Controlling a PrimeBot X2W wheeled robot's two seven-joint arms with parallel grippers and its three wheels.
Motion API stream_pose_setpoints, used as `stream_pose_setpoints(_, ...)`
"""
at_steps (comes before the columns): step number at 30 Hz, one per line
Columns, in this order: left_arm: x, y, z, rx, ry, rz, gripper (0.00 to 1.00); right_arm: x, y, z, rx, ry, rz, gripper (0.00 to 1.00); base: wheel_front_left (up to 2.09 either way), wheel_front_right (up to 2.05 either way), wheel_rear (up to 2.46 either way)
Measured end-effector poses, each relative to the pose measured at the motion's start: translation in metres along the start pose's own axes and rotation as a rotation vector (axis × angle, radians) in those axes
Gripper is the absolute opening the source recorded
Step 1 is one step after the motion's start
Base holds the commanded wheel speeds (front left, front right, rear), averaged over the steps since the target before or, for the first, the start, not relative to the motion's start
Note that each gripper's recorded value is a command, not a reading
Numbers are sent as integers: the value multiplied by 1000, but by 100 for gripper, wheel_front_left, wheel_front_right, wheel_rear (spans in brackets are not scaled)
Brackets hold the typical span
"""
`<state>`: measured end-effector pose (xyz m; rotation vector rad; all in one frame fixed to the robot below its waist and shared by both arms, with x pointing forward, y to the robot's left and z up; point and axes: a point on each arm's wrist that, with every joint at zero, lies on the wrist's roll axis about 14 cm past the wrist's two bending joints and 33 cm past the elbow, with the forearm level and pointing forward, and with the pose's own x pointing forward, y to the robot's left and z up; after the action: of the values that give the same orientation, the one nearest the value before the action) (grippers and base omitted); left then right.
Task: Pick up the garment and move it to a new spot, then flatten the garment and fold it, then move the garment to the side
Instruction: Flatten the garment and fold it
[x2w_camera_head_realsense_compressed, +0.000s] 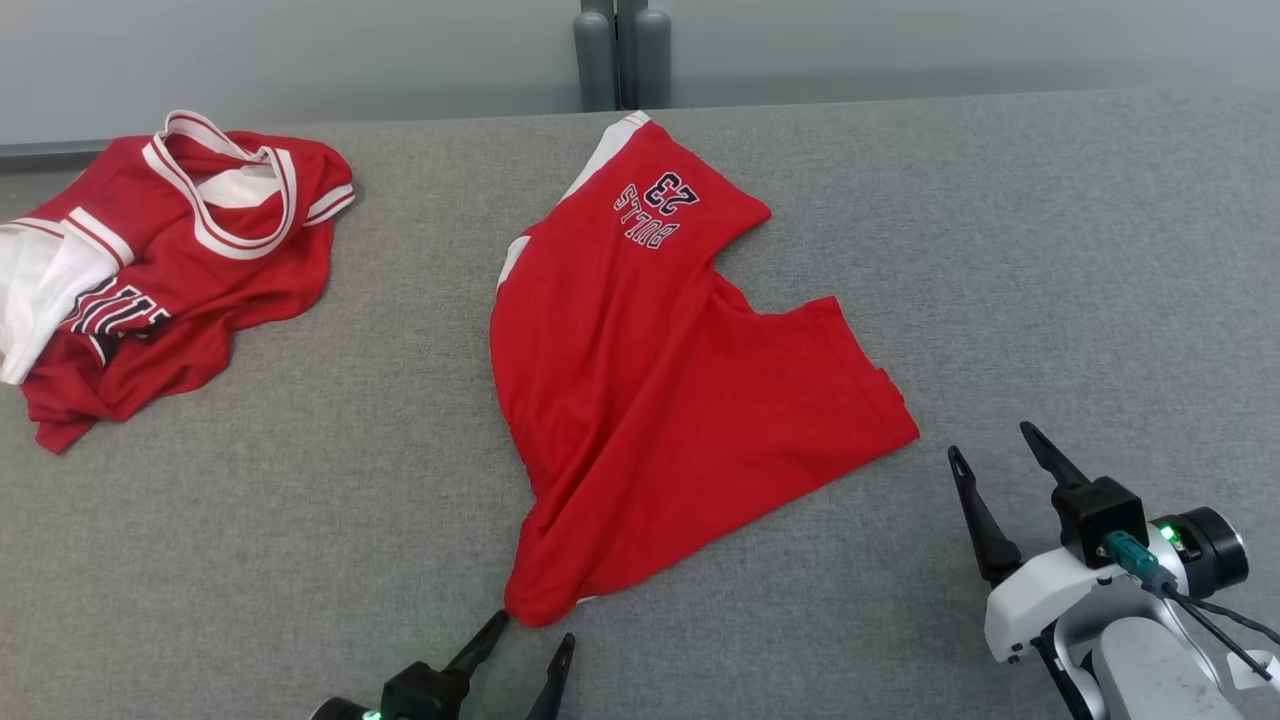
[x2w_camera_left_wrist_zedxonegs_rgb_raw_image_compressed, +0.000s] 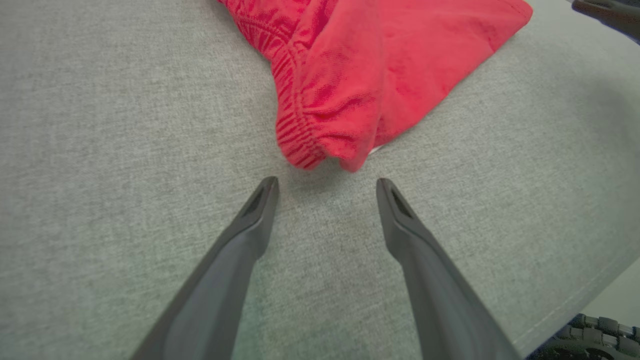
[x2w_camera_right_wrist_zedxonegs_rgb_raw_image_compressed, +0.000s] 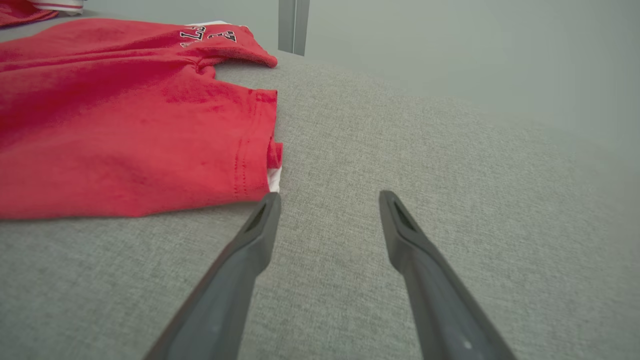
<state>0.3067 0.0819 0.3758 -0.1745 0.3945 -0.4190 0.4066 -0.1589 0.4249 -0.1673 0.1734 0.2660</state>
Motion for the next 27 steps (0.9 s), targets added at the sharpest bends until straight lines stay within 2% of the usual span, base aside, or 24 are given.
stream_pose_setpoints(5,3,-6,-7,27,33,-46,100,10,9,-7,-4,22,42,100,0,0,0)
stream_pose_setpoints(16,19,2,5,63,20,-58,100,35,23,-5,-17,21,114,100,0,0,0)
stream_pose_setpoints(27,28,-3,19,42,-28,-67,100,40,36,-13,9,43,156,100,0,0,0)
